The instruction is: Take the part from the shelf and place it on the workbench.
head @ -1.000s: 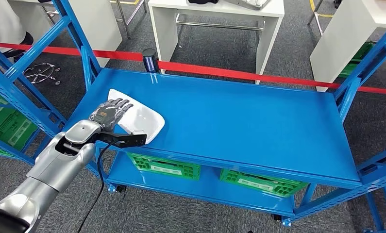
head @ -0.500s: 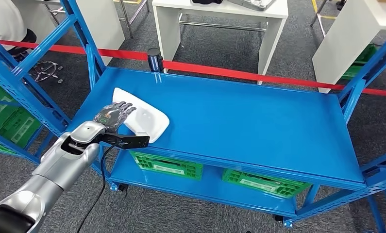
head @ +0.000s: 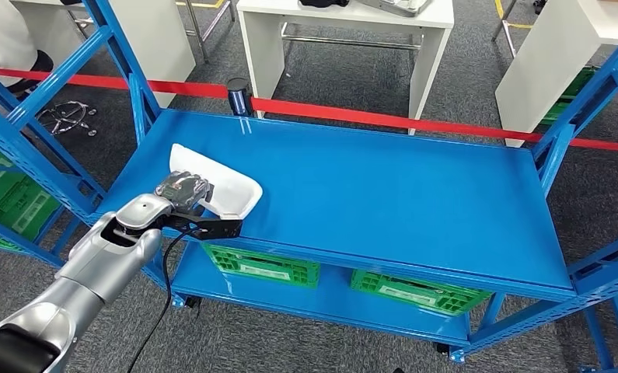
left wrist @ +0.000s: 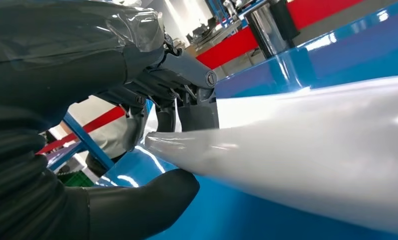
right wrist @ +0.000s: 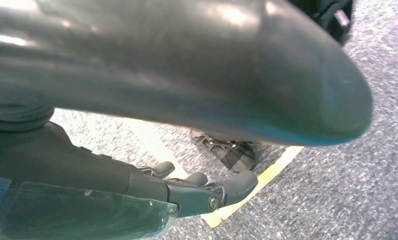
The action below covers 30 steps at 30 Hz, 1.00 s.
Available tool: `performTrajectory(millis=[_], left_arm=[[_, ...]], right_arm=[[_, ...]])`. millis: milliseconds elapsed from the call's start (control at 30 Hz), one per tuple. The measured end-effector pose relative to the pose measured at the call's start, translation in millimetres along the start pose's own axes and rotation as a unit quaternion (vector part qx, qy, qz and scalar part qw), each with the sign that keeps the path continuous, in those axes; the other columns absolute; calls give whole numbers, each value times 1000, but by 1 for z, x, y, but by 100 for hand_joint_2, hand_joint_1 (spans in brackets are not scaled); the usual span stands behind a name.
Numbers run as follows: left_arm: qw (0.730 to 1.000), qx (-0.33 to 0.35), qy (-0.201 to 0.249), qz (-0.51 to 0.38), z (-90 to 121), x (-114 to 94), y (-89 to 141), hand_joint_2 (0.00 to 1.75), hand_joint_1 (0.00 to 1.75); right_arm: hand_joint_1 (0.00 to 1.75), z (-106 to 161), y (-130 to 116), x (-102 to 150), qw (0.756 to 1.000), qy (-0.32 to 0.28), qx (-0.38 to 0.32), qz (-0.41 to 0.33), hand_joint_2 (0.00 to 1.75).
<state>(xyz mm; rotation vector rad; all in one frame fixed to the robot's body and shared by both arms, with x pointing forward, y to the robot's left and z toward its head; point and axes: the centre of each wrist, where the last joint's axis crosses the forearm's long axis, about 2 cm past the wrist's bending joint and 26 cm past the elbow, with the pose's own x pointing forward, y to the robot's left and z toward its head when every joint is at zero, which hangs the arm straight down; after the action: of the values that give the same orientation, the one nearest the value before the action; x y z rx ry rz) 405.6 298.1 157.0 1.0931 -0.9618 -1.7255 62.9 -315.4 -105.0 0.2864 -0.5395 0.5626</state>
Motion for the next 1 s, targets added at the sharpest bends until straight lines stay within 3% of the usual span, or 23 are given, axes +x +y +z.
performTrajectory(millis=[133, 167, 200, 233, 300, 333, 367, 800, 1000], left_arm=[[1000, 3, -2, 0, -1, 1, 3, 175, 34], [1000, 4, -2, 1, -1, 2, 3, 175, 30], [1000, 5, -3, 1, -1, 3, 4, 175, 38], [1000, 4, -4, 1, -1, 4, 3, 175, 65], [1000, 1, -6, 1, -1, 5, 1, 175, 138], [1000, -1, -8, 0, -1, 6, 0, 175, 164], [1000, -2, -9, 0, -1, 7, 0, 175, 175], [1000, 7, -22, 2, -1, 4, -1, 175, 175], [997, 70, -38, 20, 4, 9, 13, 175, 175]], right_arm=[[0, 0, 1, 0, 1000, 0, 2, 0, 0], [0, 0, 0, 0, 1000, 0, 3, 0, 0], [0, 0, 1, 0, 1000, 0, 3, 0, 0], [0, 0, 1, 0, 1000, 0, 3, 0, 0], [0, 0, 1, -1, 1000, 2, 4, 0, 0], [0, 0, 1, -1, 1000, 3, 4, 1, 0], [0, 0, 1, -1, 1000, 2, 4, 1, 0], [0, -2, -2, 4, 1000, -4, 2, 5, 0], [0, -3, -1, 6, 1000, -9, -4, 0, 0]])
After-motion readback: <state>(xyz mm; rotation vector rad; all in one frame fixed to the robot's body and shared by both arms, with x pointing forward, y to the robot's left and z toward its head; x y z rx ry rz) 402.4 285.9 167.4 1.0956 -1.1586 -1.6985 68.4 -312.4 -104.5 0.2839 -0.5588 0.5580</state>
